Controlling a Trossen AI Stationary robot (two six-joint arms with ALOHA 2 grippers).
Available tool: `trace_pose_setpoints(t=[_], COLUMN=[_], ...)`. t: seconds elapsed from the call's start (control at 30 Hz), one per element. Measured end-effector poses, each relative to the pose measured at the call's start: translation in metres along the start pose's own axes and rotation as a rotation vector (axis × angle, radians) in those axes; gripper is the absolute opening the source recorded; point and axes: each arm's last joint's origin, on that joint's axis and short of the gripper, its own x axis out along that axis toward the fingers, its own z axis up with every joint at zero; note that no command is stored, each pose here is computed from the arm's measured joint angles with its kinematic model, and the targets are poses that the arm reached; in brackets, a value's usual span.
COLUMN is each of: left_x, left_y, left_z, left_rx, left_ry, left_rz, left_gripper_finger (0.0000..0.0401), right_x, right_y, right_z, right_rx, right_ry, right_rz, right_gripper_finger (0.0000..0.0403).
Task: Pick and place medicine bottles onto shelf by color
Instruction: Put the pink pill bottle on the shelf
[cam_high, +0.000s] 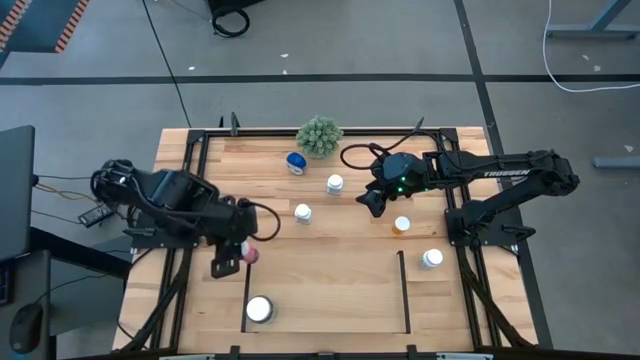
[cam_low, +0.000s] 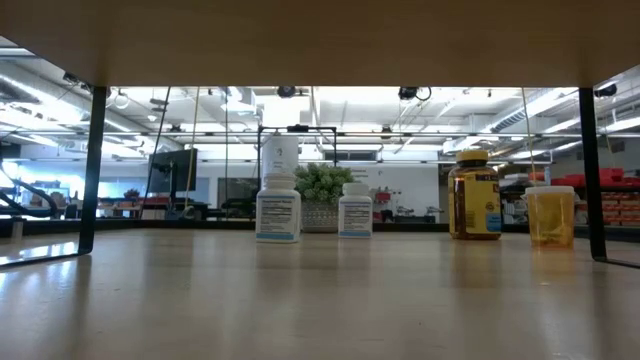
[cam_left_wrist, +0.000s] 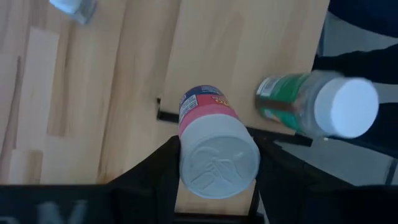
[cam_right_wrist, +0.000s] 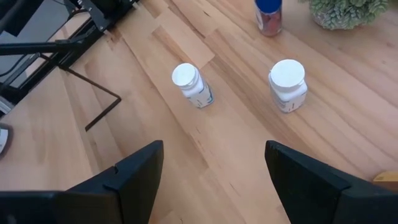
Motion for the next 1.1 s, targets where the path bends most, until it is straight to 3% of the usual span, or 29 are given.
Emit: trace_pose_setpoints(t=[0.3,1.1], left_x=[0.033,0.078], left_y=[-0.007,-0.008], left_z=[0.022,0.046], left_rx=[0.051,0.083], left_ry=[0.122,0.224], left_rz=[-0.015,0.051], left_gripper_finger=[0.0186,0.0195], right_x=[0.0,0.0], right_y=[0.0,0.0], right_z=[0.0,-0.001], right_rx=[-0.016,-0.07], right_ry=[0.007,0.016], right_rz=[0.01,0.019], right_gripper_finger=[0.0289,0.0289])
